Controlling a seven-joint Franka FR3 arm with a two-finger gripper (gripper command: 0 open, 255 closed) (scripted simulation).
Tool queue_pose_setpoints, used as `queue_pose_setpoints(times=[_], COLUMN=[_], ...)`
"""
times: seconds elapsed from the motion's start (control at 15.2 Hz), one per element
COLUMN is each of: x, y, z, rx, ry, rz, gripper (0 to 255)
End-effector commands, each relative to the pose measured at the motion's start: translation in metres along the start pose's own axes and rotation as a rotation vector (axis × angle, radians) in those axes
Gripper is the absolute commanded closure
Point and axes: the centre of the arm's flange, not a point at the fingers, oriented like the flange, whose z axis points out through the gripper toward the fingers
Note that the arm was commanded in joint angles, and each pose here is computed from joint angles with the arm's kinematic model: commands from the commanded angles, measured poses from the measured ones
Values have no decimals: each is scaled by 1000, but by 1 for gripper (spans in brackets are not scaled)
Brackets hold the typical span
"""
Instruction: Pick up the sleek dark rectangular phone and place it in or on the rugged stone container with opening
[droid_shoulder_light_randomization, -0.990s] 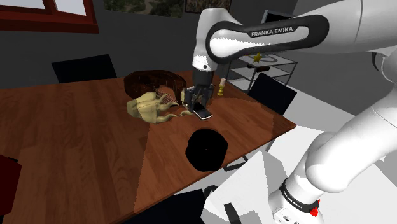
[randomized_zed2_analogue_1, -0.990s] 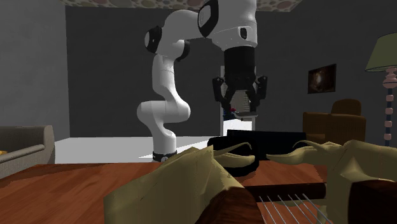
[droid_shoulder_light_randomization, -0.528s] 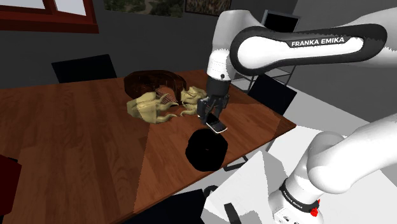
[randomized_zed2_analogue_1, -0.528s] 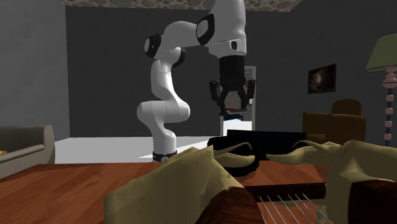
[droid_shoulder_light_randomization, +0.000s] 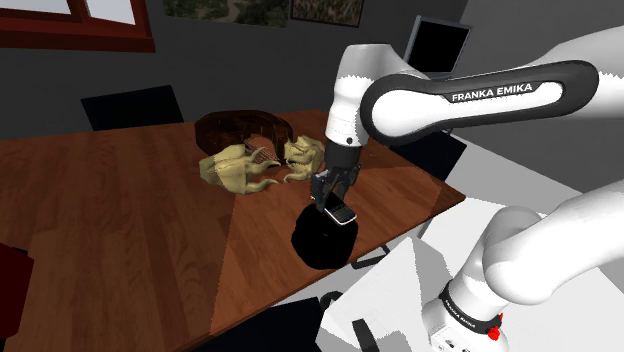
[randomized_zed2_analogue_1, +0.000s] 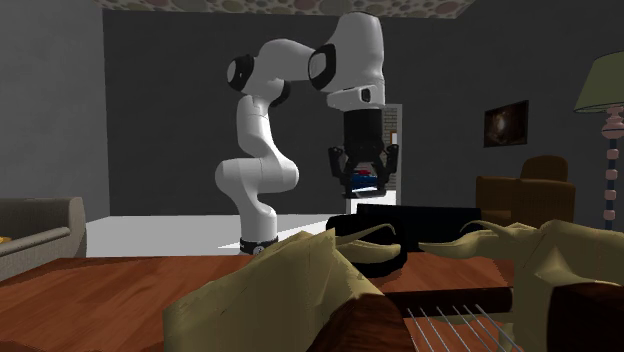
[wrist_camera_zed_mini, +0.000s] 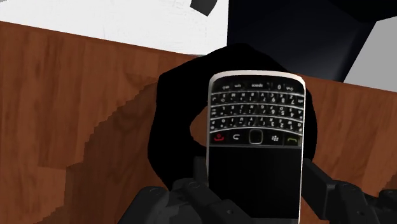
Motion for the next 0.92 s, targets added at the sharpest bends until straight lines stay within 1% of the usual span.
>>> queue_pose_setpoints(times=[0.0,0.33,0.86], x=[1,2,2], y=[0,2,2], z=[11,39,39], rx=[0,0,0], ry=[1,1,1], rz=[0,0,0], gripper=[255,255,255])
